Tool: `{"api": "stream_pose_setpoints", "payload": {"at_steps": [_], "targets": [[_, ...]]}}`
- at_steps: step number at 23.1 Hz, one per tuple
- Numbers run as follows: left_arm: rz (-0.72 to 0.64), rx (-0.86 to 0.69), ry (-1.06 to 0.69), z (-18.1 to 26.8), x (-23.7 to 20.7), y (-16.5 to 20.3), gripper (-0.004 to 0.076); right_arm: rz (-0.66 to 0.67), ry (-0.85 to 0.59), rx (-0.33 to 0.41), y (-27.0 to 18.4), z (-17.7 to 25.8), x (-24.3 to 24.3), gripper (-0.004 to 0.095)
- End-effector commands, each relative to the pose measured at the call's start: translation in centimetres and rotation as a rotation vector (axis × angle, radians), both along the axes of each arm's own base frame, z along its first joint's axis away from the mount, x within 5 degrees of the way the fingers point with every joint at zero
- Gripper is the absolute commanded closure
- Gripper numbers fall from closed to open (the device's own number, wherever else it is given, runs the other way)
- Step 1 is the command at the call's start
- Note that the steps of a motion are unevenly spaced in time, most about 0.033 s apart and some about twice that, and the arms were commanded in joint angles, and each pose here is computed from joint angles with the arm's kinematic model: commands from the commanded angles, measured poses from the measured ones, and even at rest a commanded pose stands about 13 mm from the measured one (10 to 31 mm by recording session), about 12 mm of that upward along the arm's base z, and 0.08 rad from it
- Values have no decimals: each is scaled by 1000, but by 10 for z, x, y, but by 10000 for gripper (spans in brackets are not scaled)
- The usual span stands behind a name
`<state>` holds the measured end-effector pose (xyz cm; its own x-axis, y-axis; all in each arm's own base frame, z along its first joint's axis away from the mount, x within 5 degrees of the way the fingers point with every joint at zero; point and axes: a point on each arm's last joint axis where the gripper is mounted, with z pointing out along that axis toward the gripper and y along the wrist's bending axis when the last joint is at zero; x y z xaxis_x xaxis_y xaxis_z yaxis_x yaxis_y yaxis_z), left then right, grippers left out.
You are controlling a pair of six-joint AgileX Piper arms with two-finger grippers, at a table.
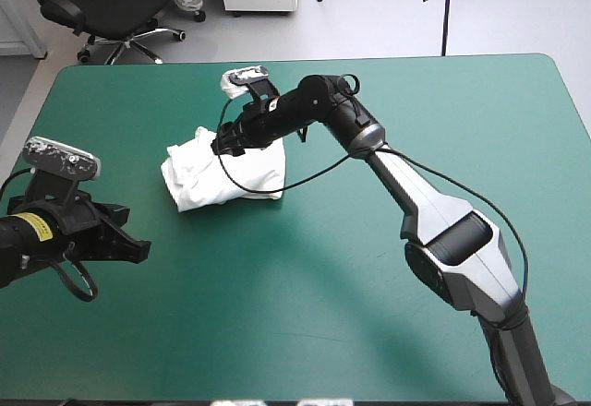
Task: Fold the cloth
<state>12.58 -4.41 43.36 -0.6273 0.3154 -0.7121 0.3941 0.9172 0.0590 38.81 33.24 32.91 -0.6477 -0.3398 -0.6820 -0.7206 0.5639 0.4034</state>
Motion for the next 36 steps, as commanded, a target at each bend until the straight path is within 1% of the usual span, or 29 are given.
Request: {"api": "stream_pose_setpoints", "payload": {"at_steps": [1, 5, 6, 7, 9, 10, 11, 13, 15, 17, 20, 25, 26, 27, 28, 29, 31, 32, 34, 35, 36], "targets": [[18, -34, -6, 6, 0, -1, 741, -55, -86, -3, -27, 40, 0, 362], [18, -39, -19, 6, 1, -1, 741, -109, -67, -197, -48, 27, 8, 362], [22, -51, -42, 8, 2, -2, 741, -127, -70, -286, -57, 19, 11, 356], [28, -62, -51, 9, 3, -2, 741, -131, -66, -305, -59, 16, 13, 349], [34, -81, -82, 11, 6, -3, 741, -131, -28, -282, -61, 6, 19, 306], [46, -94, -77, 11, 8, -4, 741, -123, -17, -286, -59, -3, 23, 270], [49, -98, -70, 10, 8, -4, 741, -124, -14, -293, -58, -8, 25, 263], [48, -105, -45, 8, 10, -6, 741, -119, 25, -277, -53, -22, 29, 263], [42, -118, -40, 8, 11, -7, 741, -97, 58, -225, -44, -37, 34, 263], [42, -116, -39, 8, 11, -7, 741, -107, 55, -197, -40, -42, 37, 263], [43, -114, -39, 8, 11, -7, 741, -113, 63, -185, -37, -50, 41, 263], [42, -107, -42, 8, 11, -7, 741, -91, 123, -167, -28, -83, 48, 268], [42, -107, -42, 8, 11, -7, 741, -79, 129, -160, -26, -88, 49, 292], [42, -107, -42, 8, 11, -7, 741, -71, 132, -152, -24, -92, 49, 344], [42, -107, -42, 8, 11, -7, 741, -70, 130, -149, -23, -93, 49, 423], [42, -107, -42, 8, 11, -7, 741, -68, 129, -151, -23, -95, 50, 532], [42, -107, -42, 8, 11, -7, 741, -44, 101, -161, -23, -95, 50, 781], [42, -107, -42, 8, 11, -7, 741, -19, 81, -169, -22, -95, 49, 921], [42, -107, -42, 8, 11, -7, 741, 17, 41, -196, -24, -94, 50, 914], [42, -107, -42, 8, 11, -7, 741, 27, 27, -239, -27, -93, 50, 914], [42, -107, -42, 8, 11, -7, 741, 33, 26, -265, -29, -93, 49, 913]]}}
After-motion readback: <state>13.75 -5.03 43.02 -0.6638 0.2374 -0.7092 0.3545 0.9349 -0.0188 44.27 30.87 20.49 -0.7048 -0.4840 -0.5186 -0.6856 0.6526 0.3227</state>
